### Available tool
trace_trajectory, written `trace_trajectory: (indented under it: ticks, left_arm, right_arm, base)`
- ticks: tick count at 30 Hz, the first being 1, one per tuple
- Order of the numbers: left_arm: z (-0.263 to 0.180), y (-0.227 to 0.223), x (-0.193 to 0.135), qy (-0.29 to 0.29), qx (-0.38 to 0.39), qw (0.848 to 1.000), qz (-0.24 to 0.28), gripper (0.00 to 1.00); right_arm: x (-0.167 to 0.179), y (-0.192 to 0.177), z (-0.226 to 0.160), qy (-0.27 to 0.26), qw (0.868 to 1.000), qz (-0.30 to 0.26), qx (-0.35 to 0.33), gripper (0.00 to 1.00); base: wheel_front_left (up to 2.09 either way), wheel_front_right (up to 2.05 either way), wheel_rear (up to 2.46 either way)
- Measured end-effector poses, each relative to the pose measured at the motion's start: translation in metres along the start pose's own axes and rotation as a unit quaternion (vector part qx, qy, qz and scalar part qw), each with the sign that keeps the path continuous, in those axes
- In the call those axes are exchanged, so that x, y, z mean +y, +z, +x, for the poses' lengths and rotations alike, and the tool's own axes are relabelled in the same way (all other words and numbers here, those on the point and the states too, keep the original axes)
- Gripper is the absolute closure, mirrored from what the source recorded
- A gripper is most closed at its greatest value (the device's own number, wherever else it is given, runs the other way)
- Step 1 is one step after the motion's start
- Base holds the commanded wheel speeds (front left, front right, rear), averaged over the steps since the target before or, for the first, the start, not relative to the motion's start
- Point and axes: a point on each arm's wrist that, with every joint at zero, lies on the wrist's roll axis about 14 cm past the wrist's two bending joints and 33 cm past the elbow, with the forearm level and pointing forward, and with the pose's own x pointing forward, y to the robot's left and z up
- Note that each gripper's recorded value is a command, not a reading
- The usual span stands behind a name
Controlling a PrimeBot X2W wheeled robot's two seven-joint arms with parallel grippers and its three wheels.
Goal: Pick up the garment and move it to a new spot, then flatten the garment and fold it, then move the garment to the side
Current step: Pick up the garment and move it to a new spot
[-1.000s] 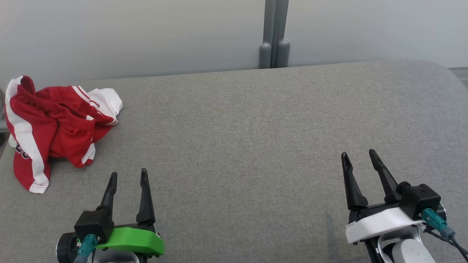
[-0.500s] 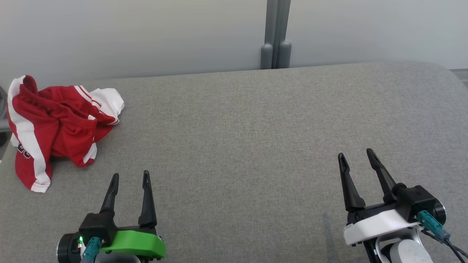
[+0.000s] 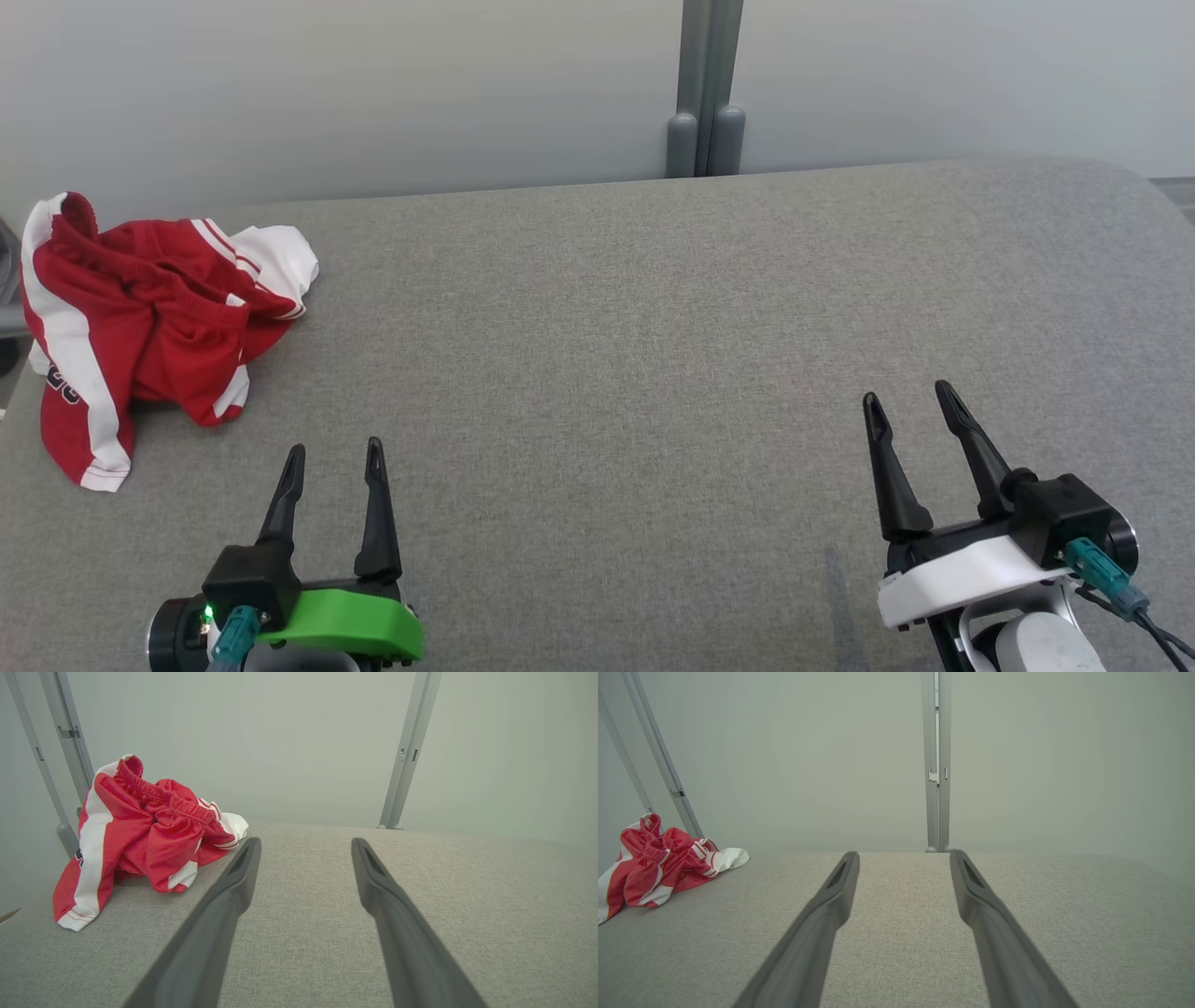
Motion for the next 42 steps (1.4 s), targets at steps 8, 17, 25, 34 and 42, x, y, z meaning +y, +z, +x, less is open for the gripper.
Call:
trace_trajectory:
  ticks: [8,17,25,34,42]
  left_arm:
    - [-0.002,0.001,0.001,0.002,-0.001,1.0,0.0,0.0]
    - [-0.013,0.003,0.013,0.021,-0.004,1.0,0.001,0.0]
    - [-0.036,0.011,0.049,0.079,-0.014,0.997,0.007,0.0]
    - [-0.087,0.018,0.104,0.179,-0.023,0.983,0.012,0.0]
    - [-0.114,0.023,0.126,0.232,-0.03,0.972,0.013,0.0]
  right_arm:
    - [0.001,-0.001,-0.002,0.001,1.0,0.0,0.002,0.0]
    - [0.013,-0.009,0.001,0.019,1.0,0.005,0.012,0.0]
    - [0.051,-0.015,0.017,0.078,0.997,0.015,0.018,0.0]
    - [0.118,-0.024,0.035,0.175,0.984,0.034,0.026,0.0]
    - [0.153,-0.03,0.044,0.223,0.973,0.043,0.032,0.0]
  base:
    - [0.0,0.0,0.0]
    - [0.0,0.0,0.0]
    - [0.0,0.0,0.0]
    - [0.0,0.0,0.0]
    - [0.0,0.0,0.0]
